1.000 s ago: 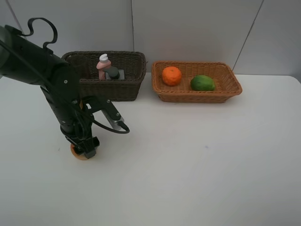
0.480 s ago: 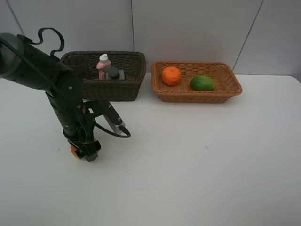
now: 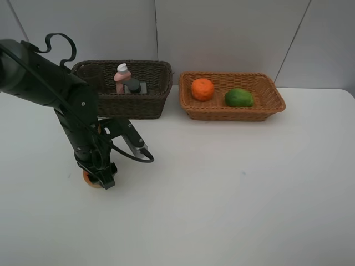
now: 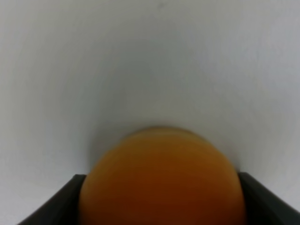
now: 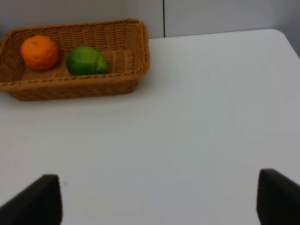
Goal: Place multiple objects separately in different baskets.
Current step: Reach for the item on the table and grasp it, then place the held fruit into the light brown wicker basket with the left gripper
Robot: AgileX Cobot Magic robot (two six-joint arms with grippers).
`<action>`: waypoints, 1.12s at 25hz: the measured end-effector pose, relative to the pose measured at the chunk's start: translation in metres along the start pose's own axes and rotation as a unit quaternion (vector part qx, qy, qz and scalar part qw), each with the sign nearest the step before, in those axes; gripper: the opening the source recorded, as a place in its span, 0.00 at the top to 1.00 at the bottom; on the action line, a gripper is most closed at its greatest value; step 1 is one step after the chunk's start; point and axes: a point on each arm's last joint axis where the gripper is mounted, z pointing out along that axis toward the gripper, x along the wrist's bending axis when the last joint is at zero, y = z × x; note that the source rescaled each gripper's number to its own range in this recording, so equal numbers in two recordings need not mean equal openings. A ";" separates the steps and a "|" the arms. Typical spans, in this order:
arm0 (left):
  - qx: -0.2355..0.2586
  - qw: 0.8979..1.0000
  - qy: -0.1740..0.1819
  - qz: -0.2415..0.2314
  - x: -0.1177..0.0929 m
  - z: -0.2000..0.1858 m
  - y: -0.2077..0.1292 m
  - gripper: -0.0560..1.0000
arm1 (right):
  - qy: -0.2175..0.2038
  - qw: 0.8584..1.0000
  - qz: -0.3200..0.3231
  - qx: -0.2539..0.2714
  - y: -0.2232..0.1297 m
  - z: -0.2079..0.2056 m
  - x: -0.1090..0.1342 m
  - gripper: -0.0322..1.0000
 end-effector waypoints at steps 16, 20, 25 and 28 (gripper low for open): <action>0.009 1.000 -0.002 0.000 0.000 0.000 -0.002 0.23 | 0.000 1.000 0.000 0.000 0.000 0.000 0.000 0.16; 0.009 1.000 -0.003 0.000 -0.001 0.000 -0.002 0.23 | 0.000 1.000 0.000 0.000 0.000 0.000 0.000 0.16; 0.009 1.000 -0.003 -0.001 -0.001 0.000 -0.002 0.23 | 0.000 1.000 0.000 0.000 0.000 0.000 0.000 0.16; 0.009 1.000 -0.003 -0.001 -0.001 0.000 -0.002 0.23 | 0.000 1.000 0.000 0.000 0.000 0.000 0.000 0.16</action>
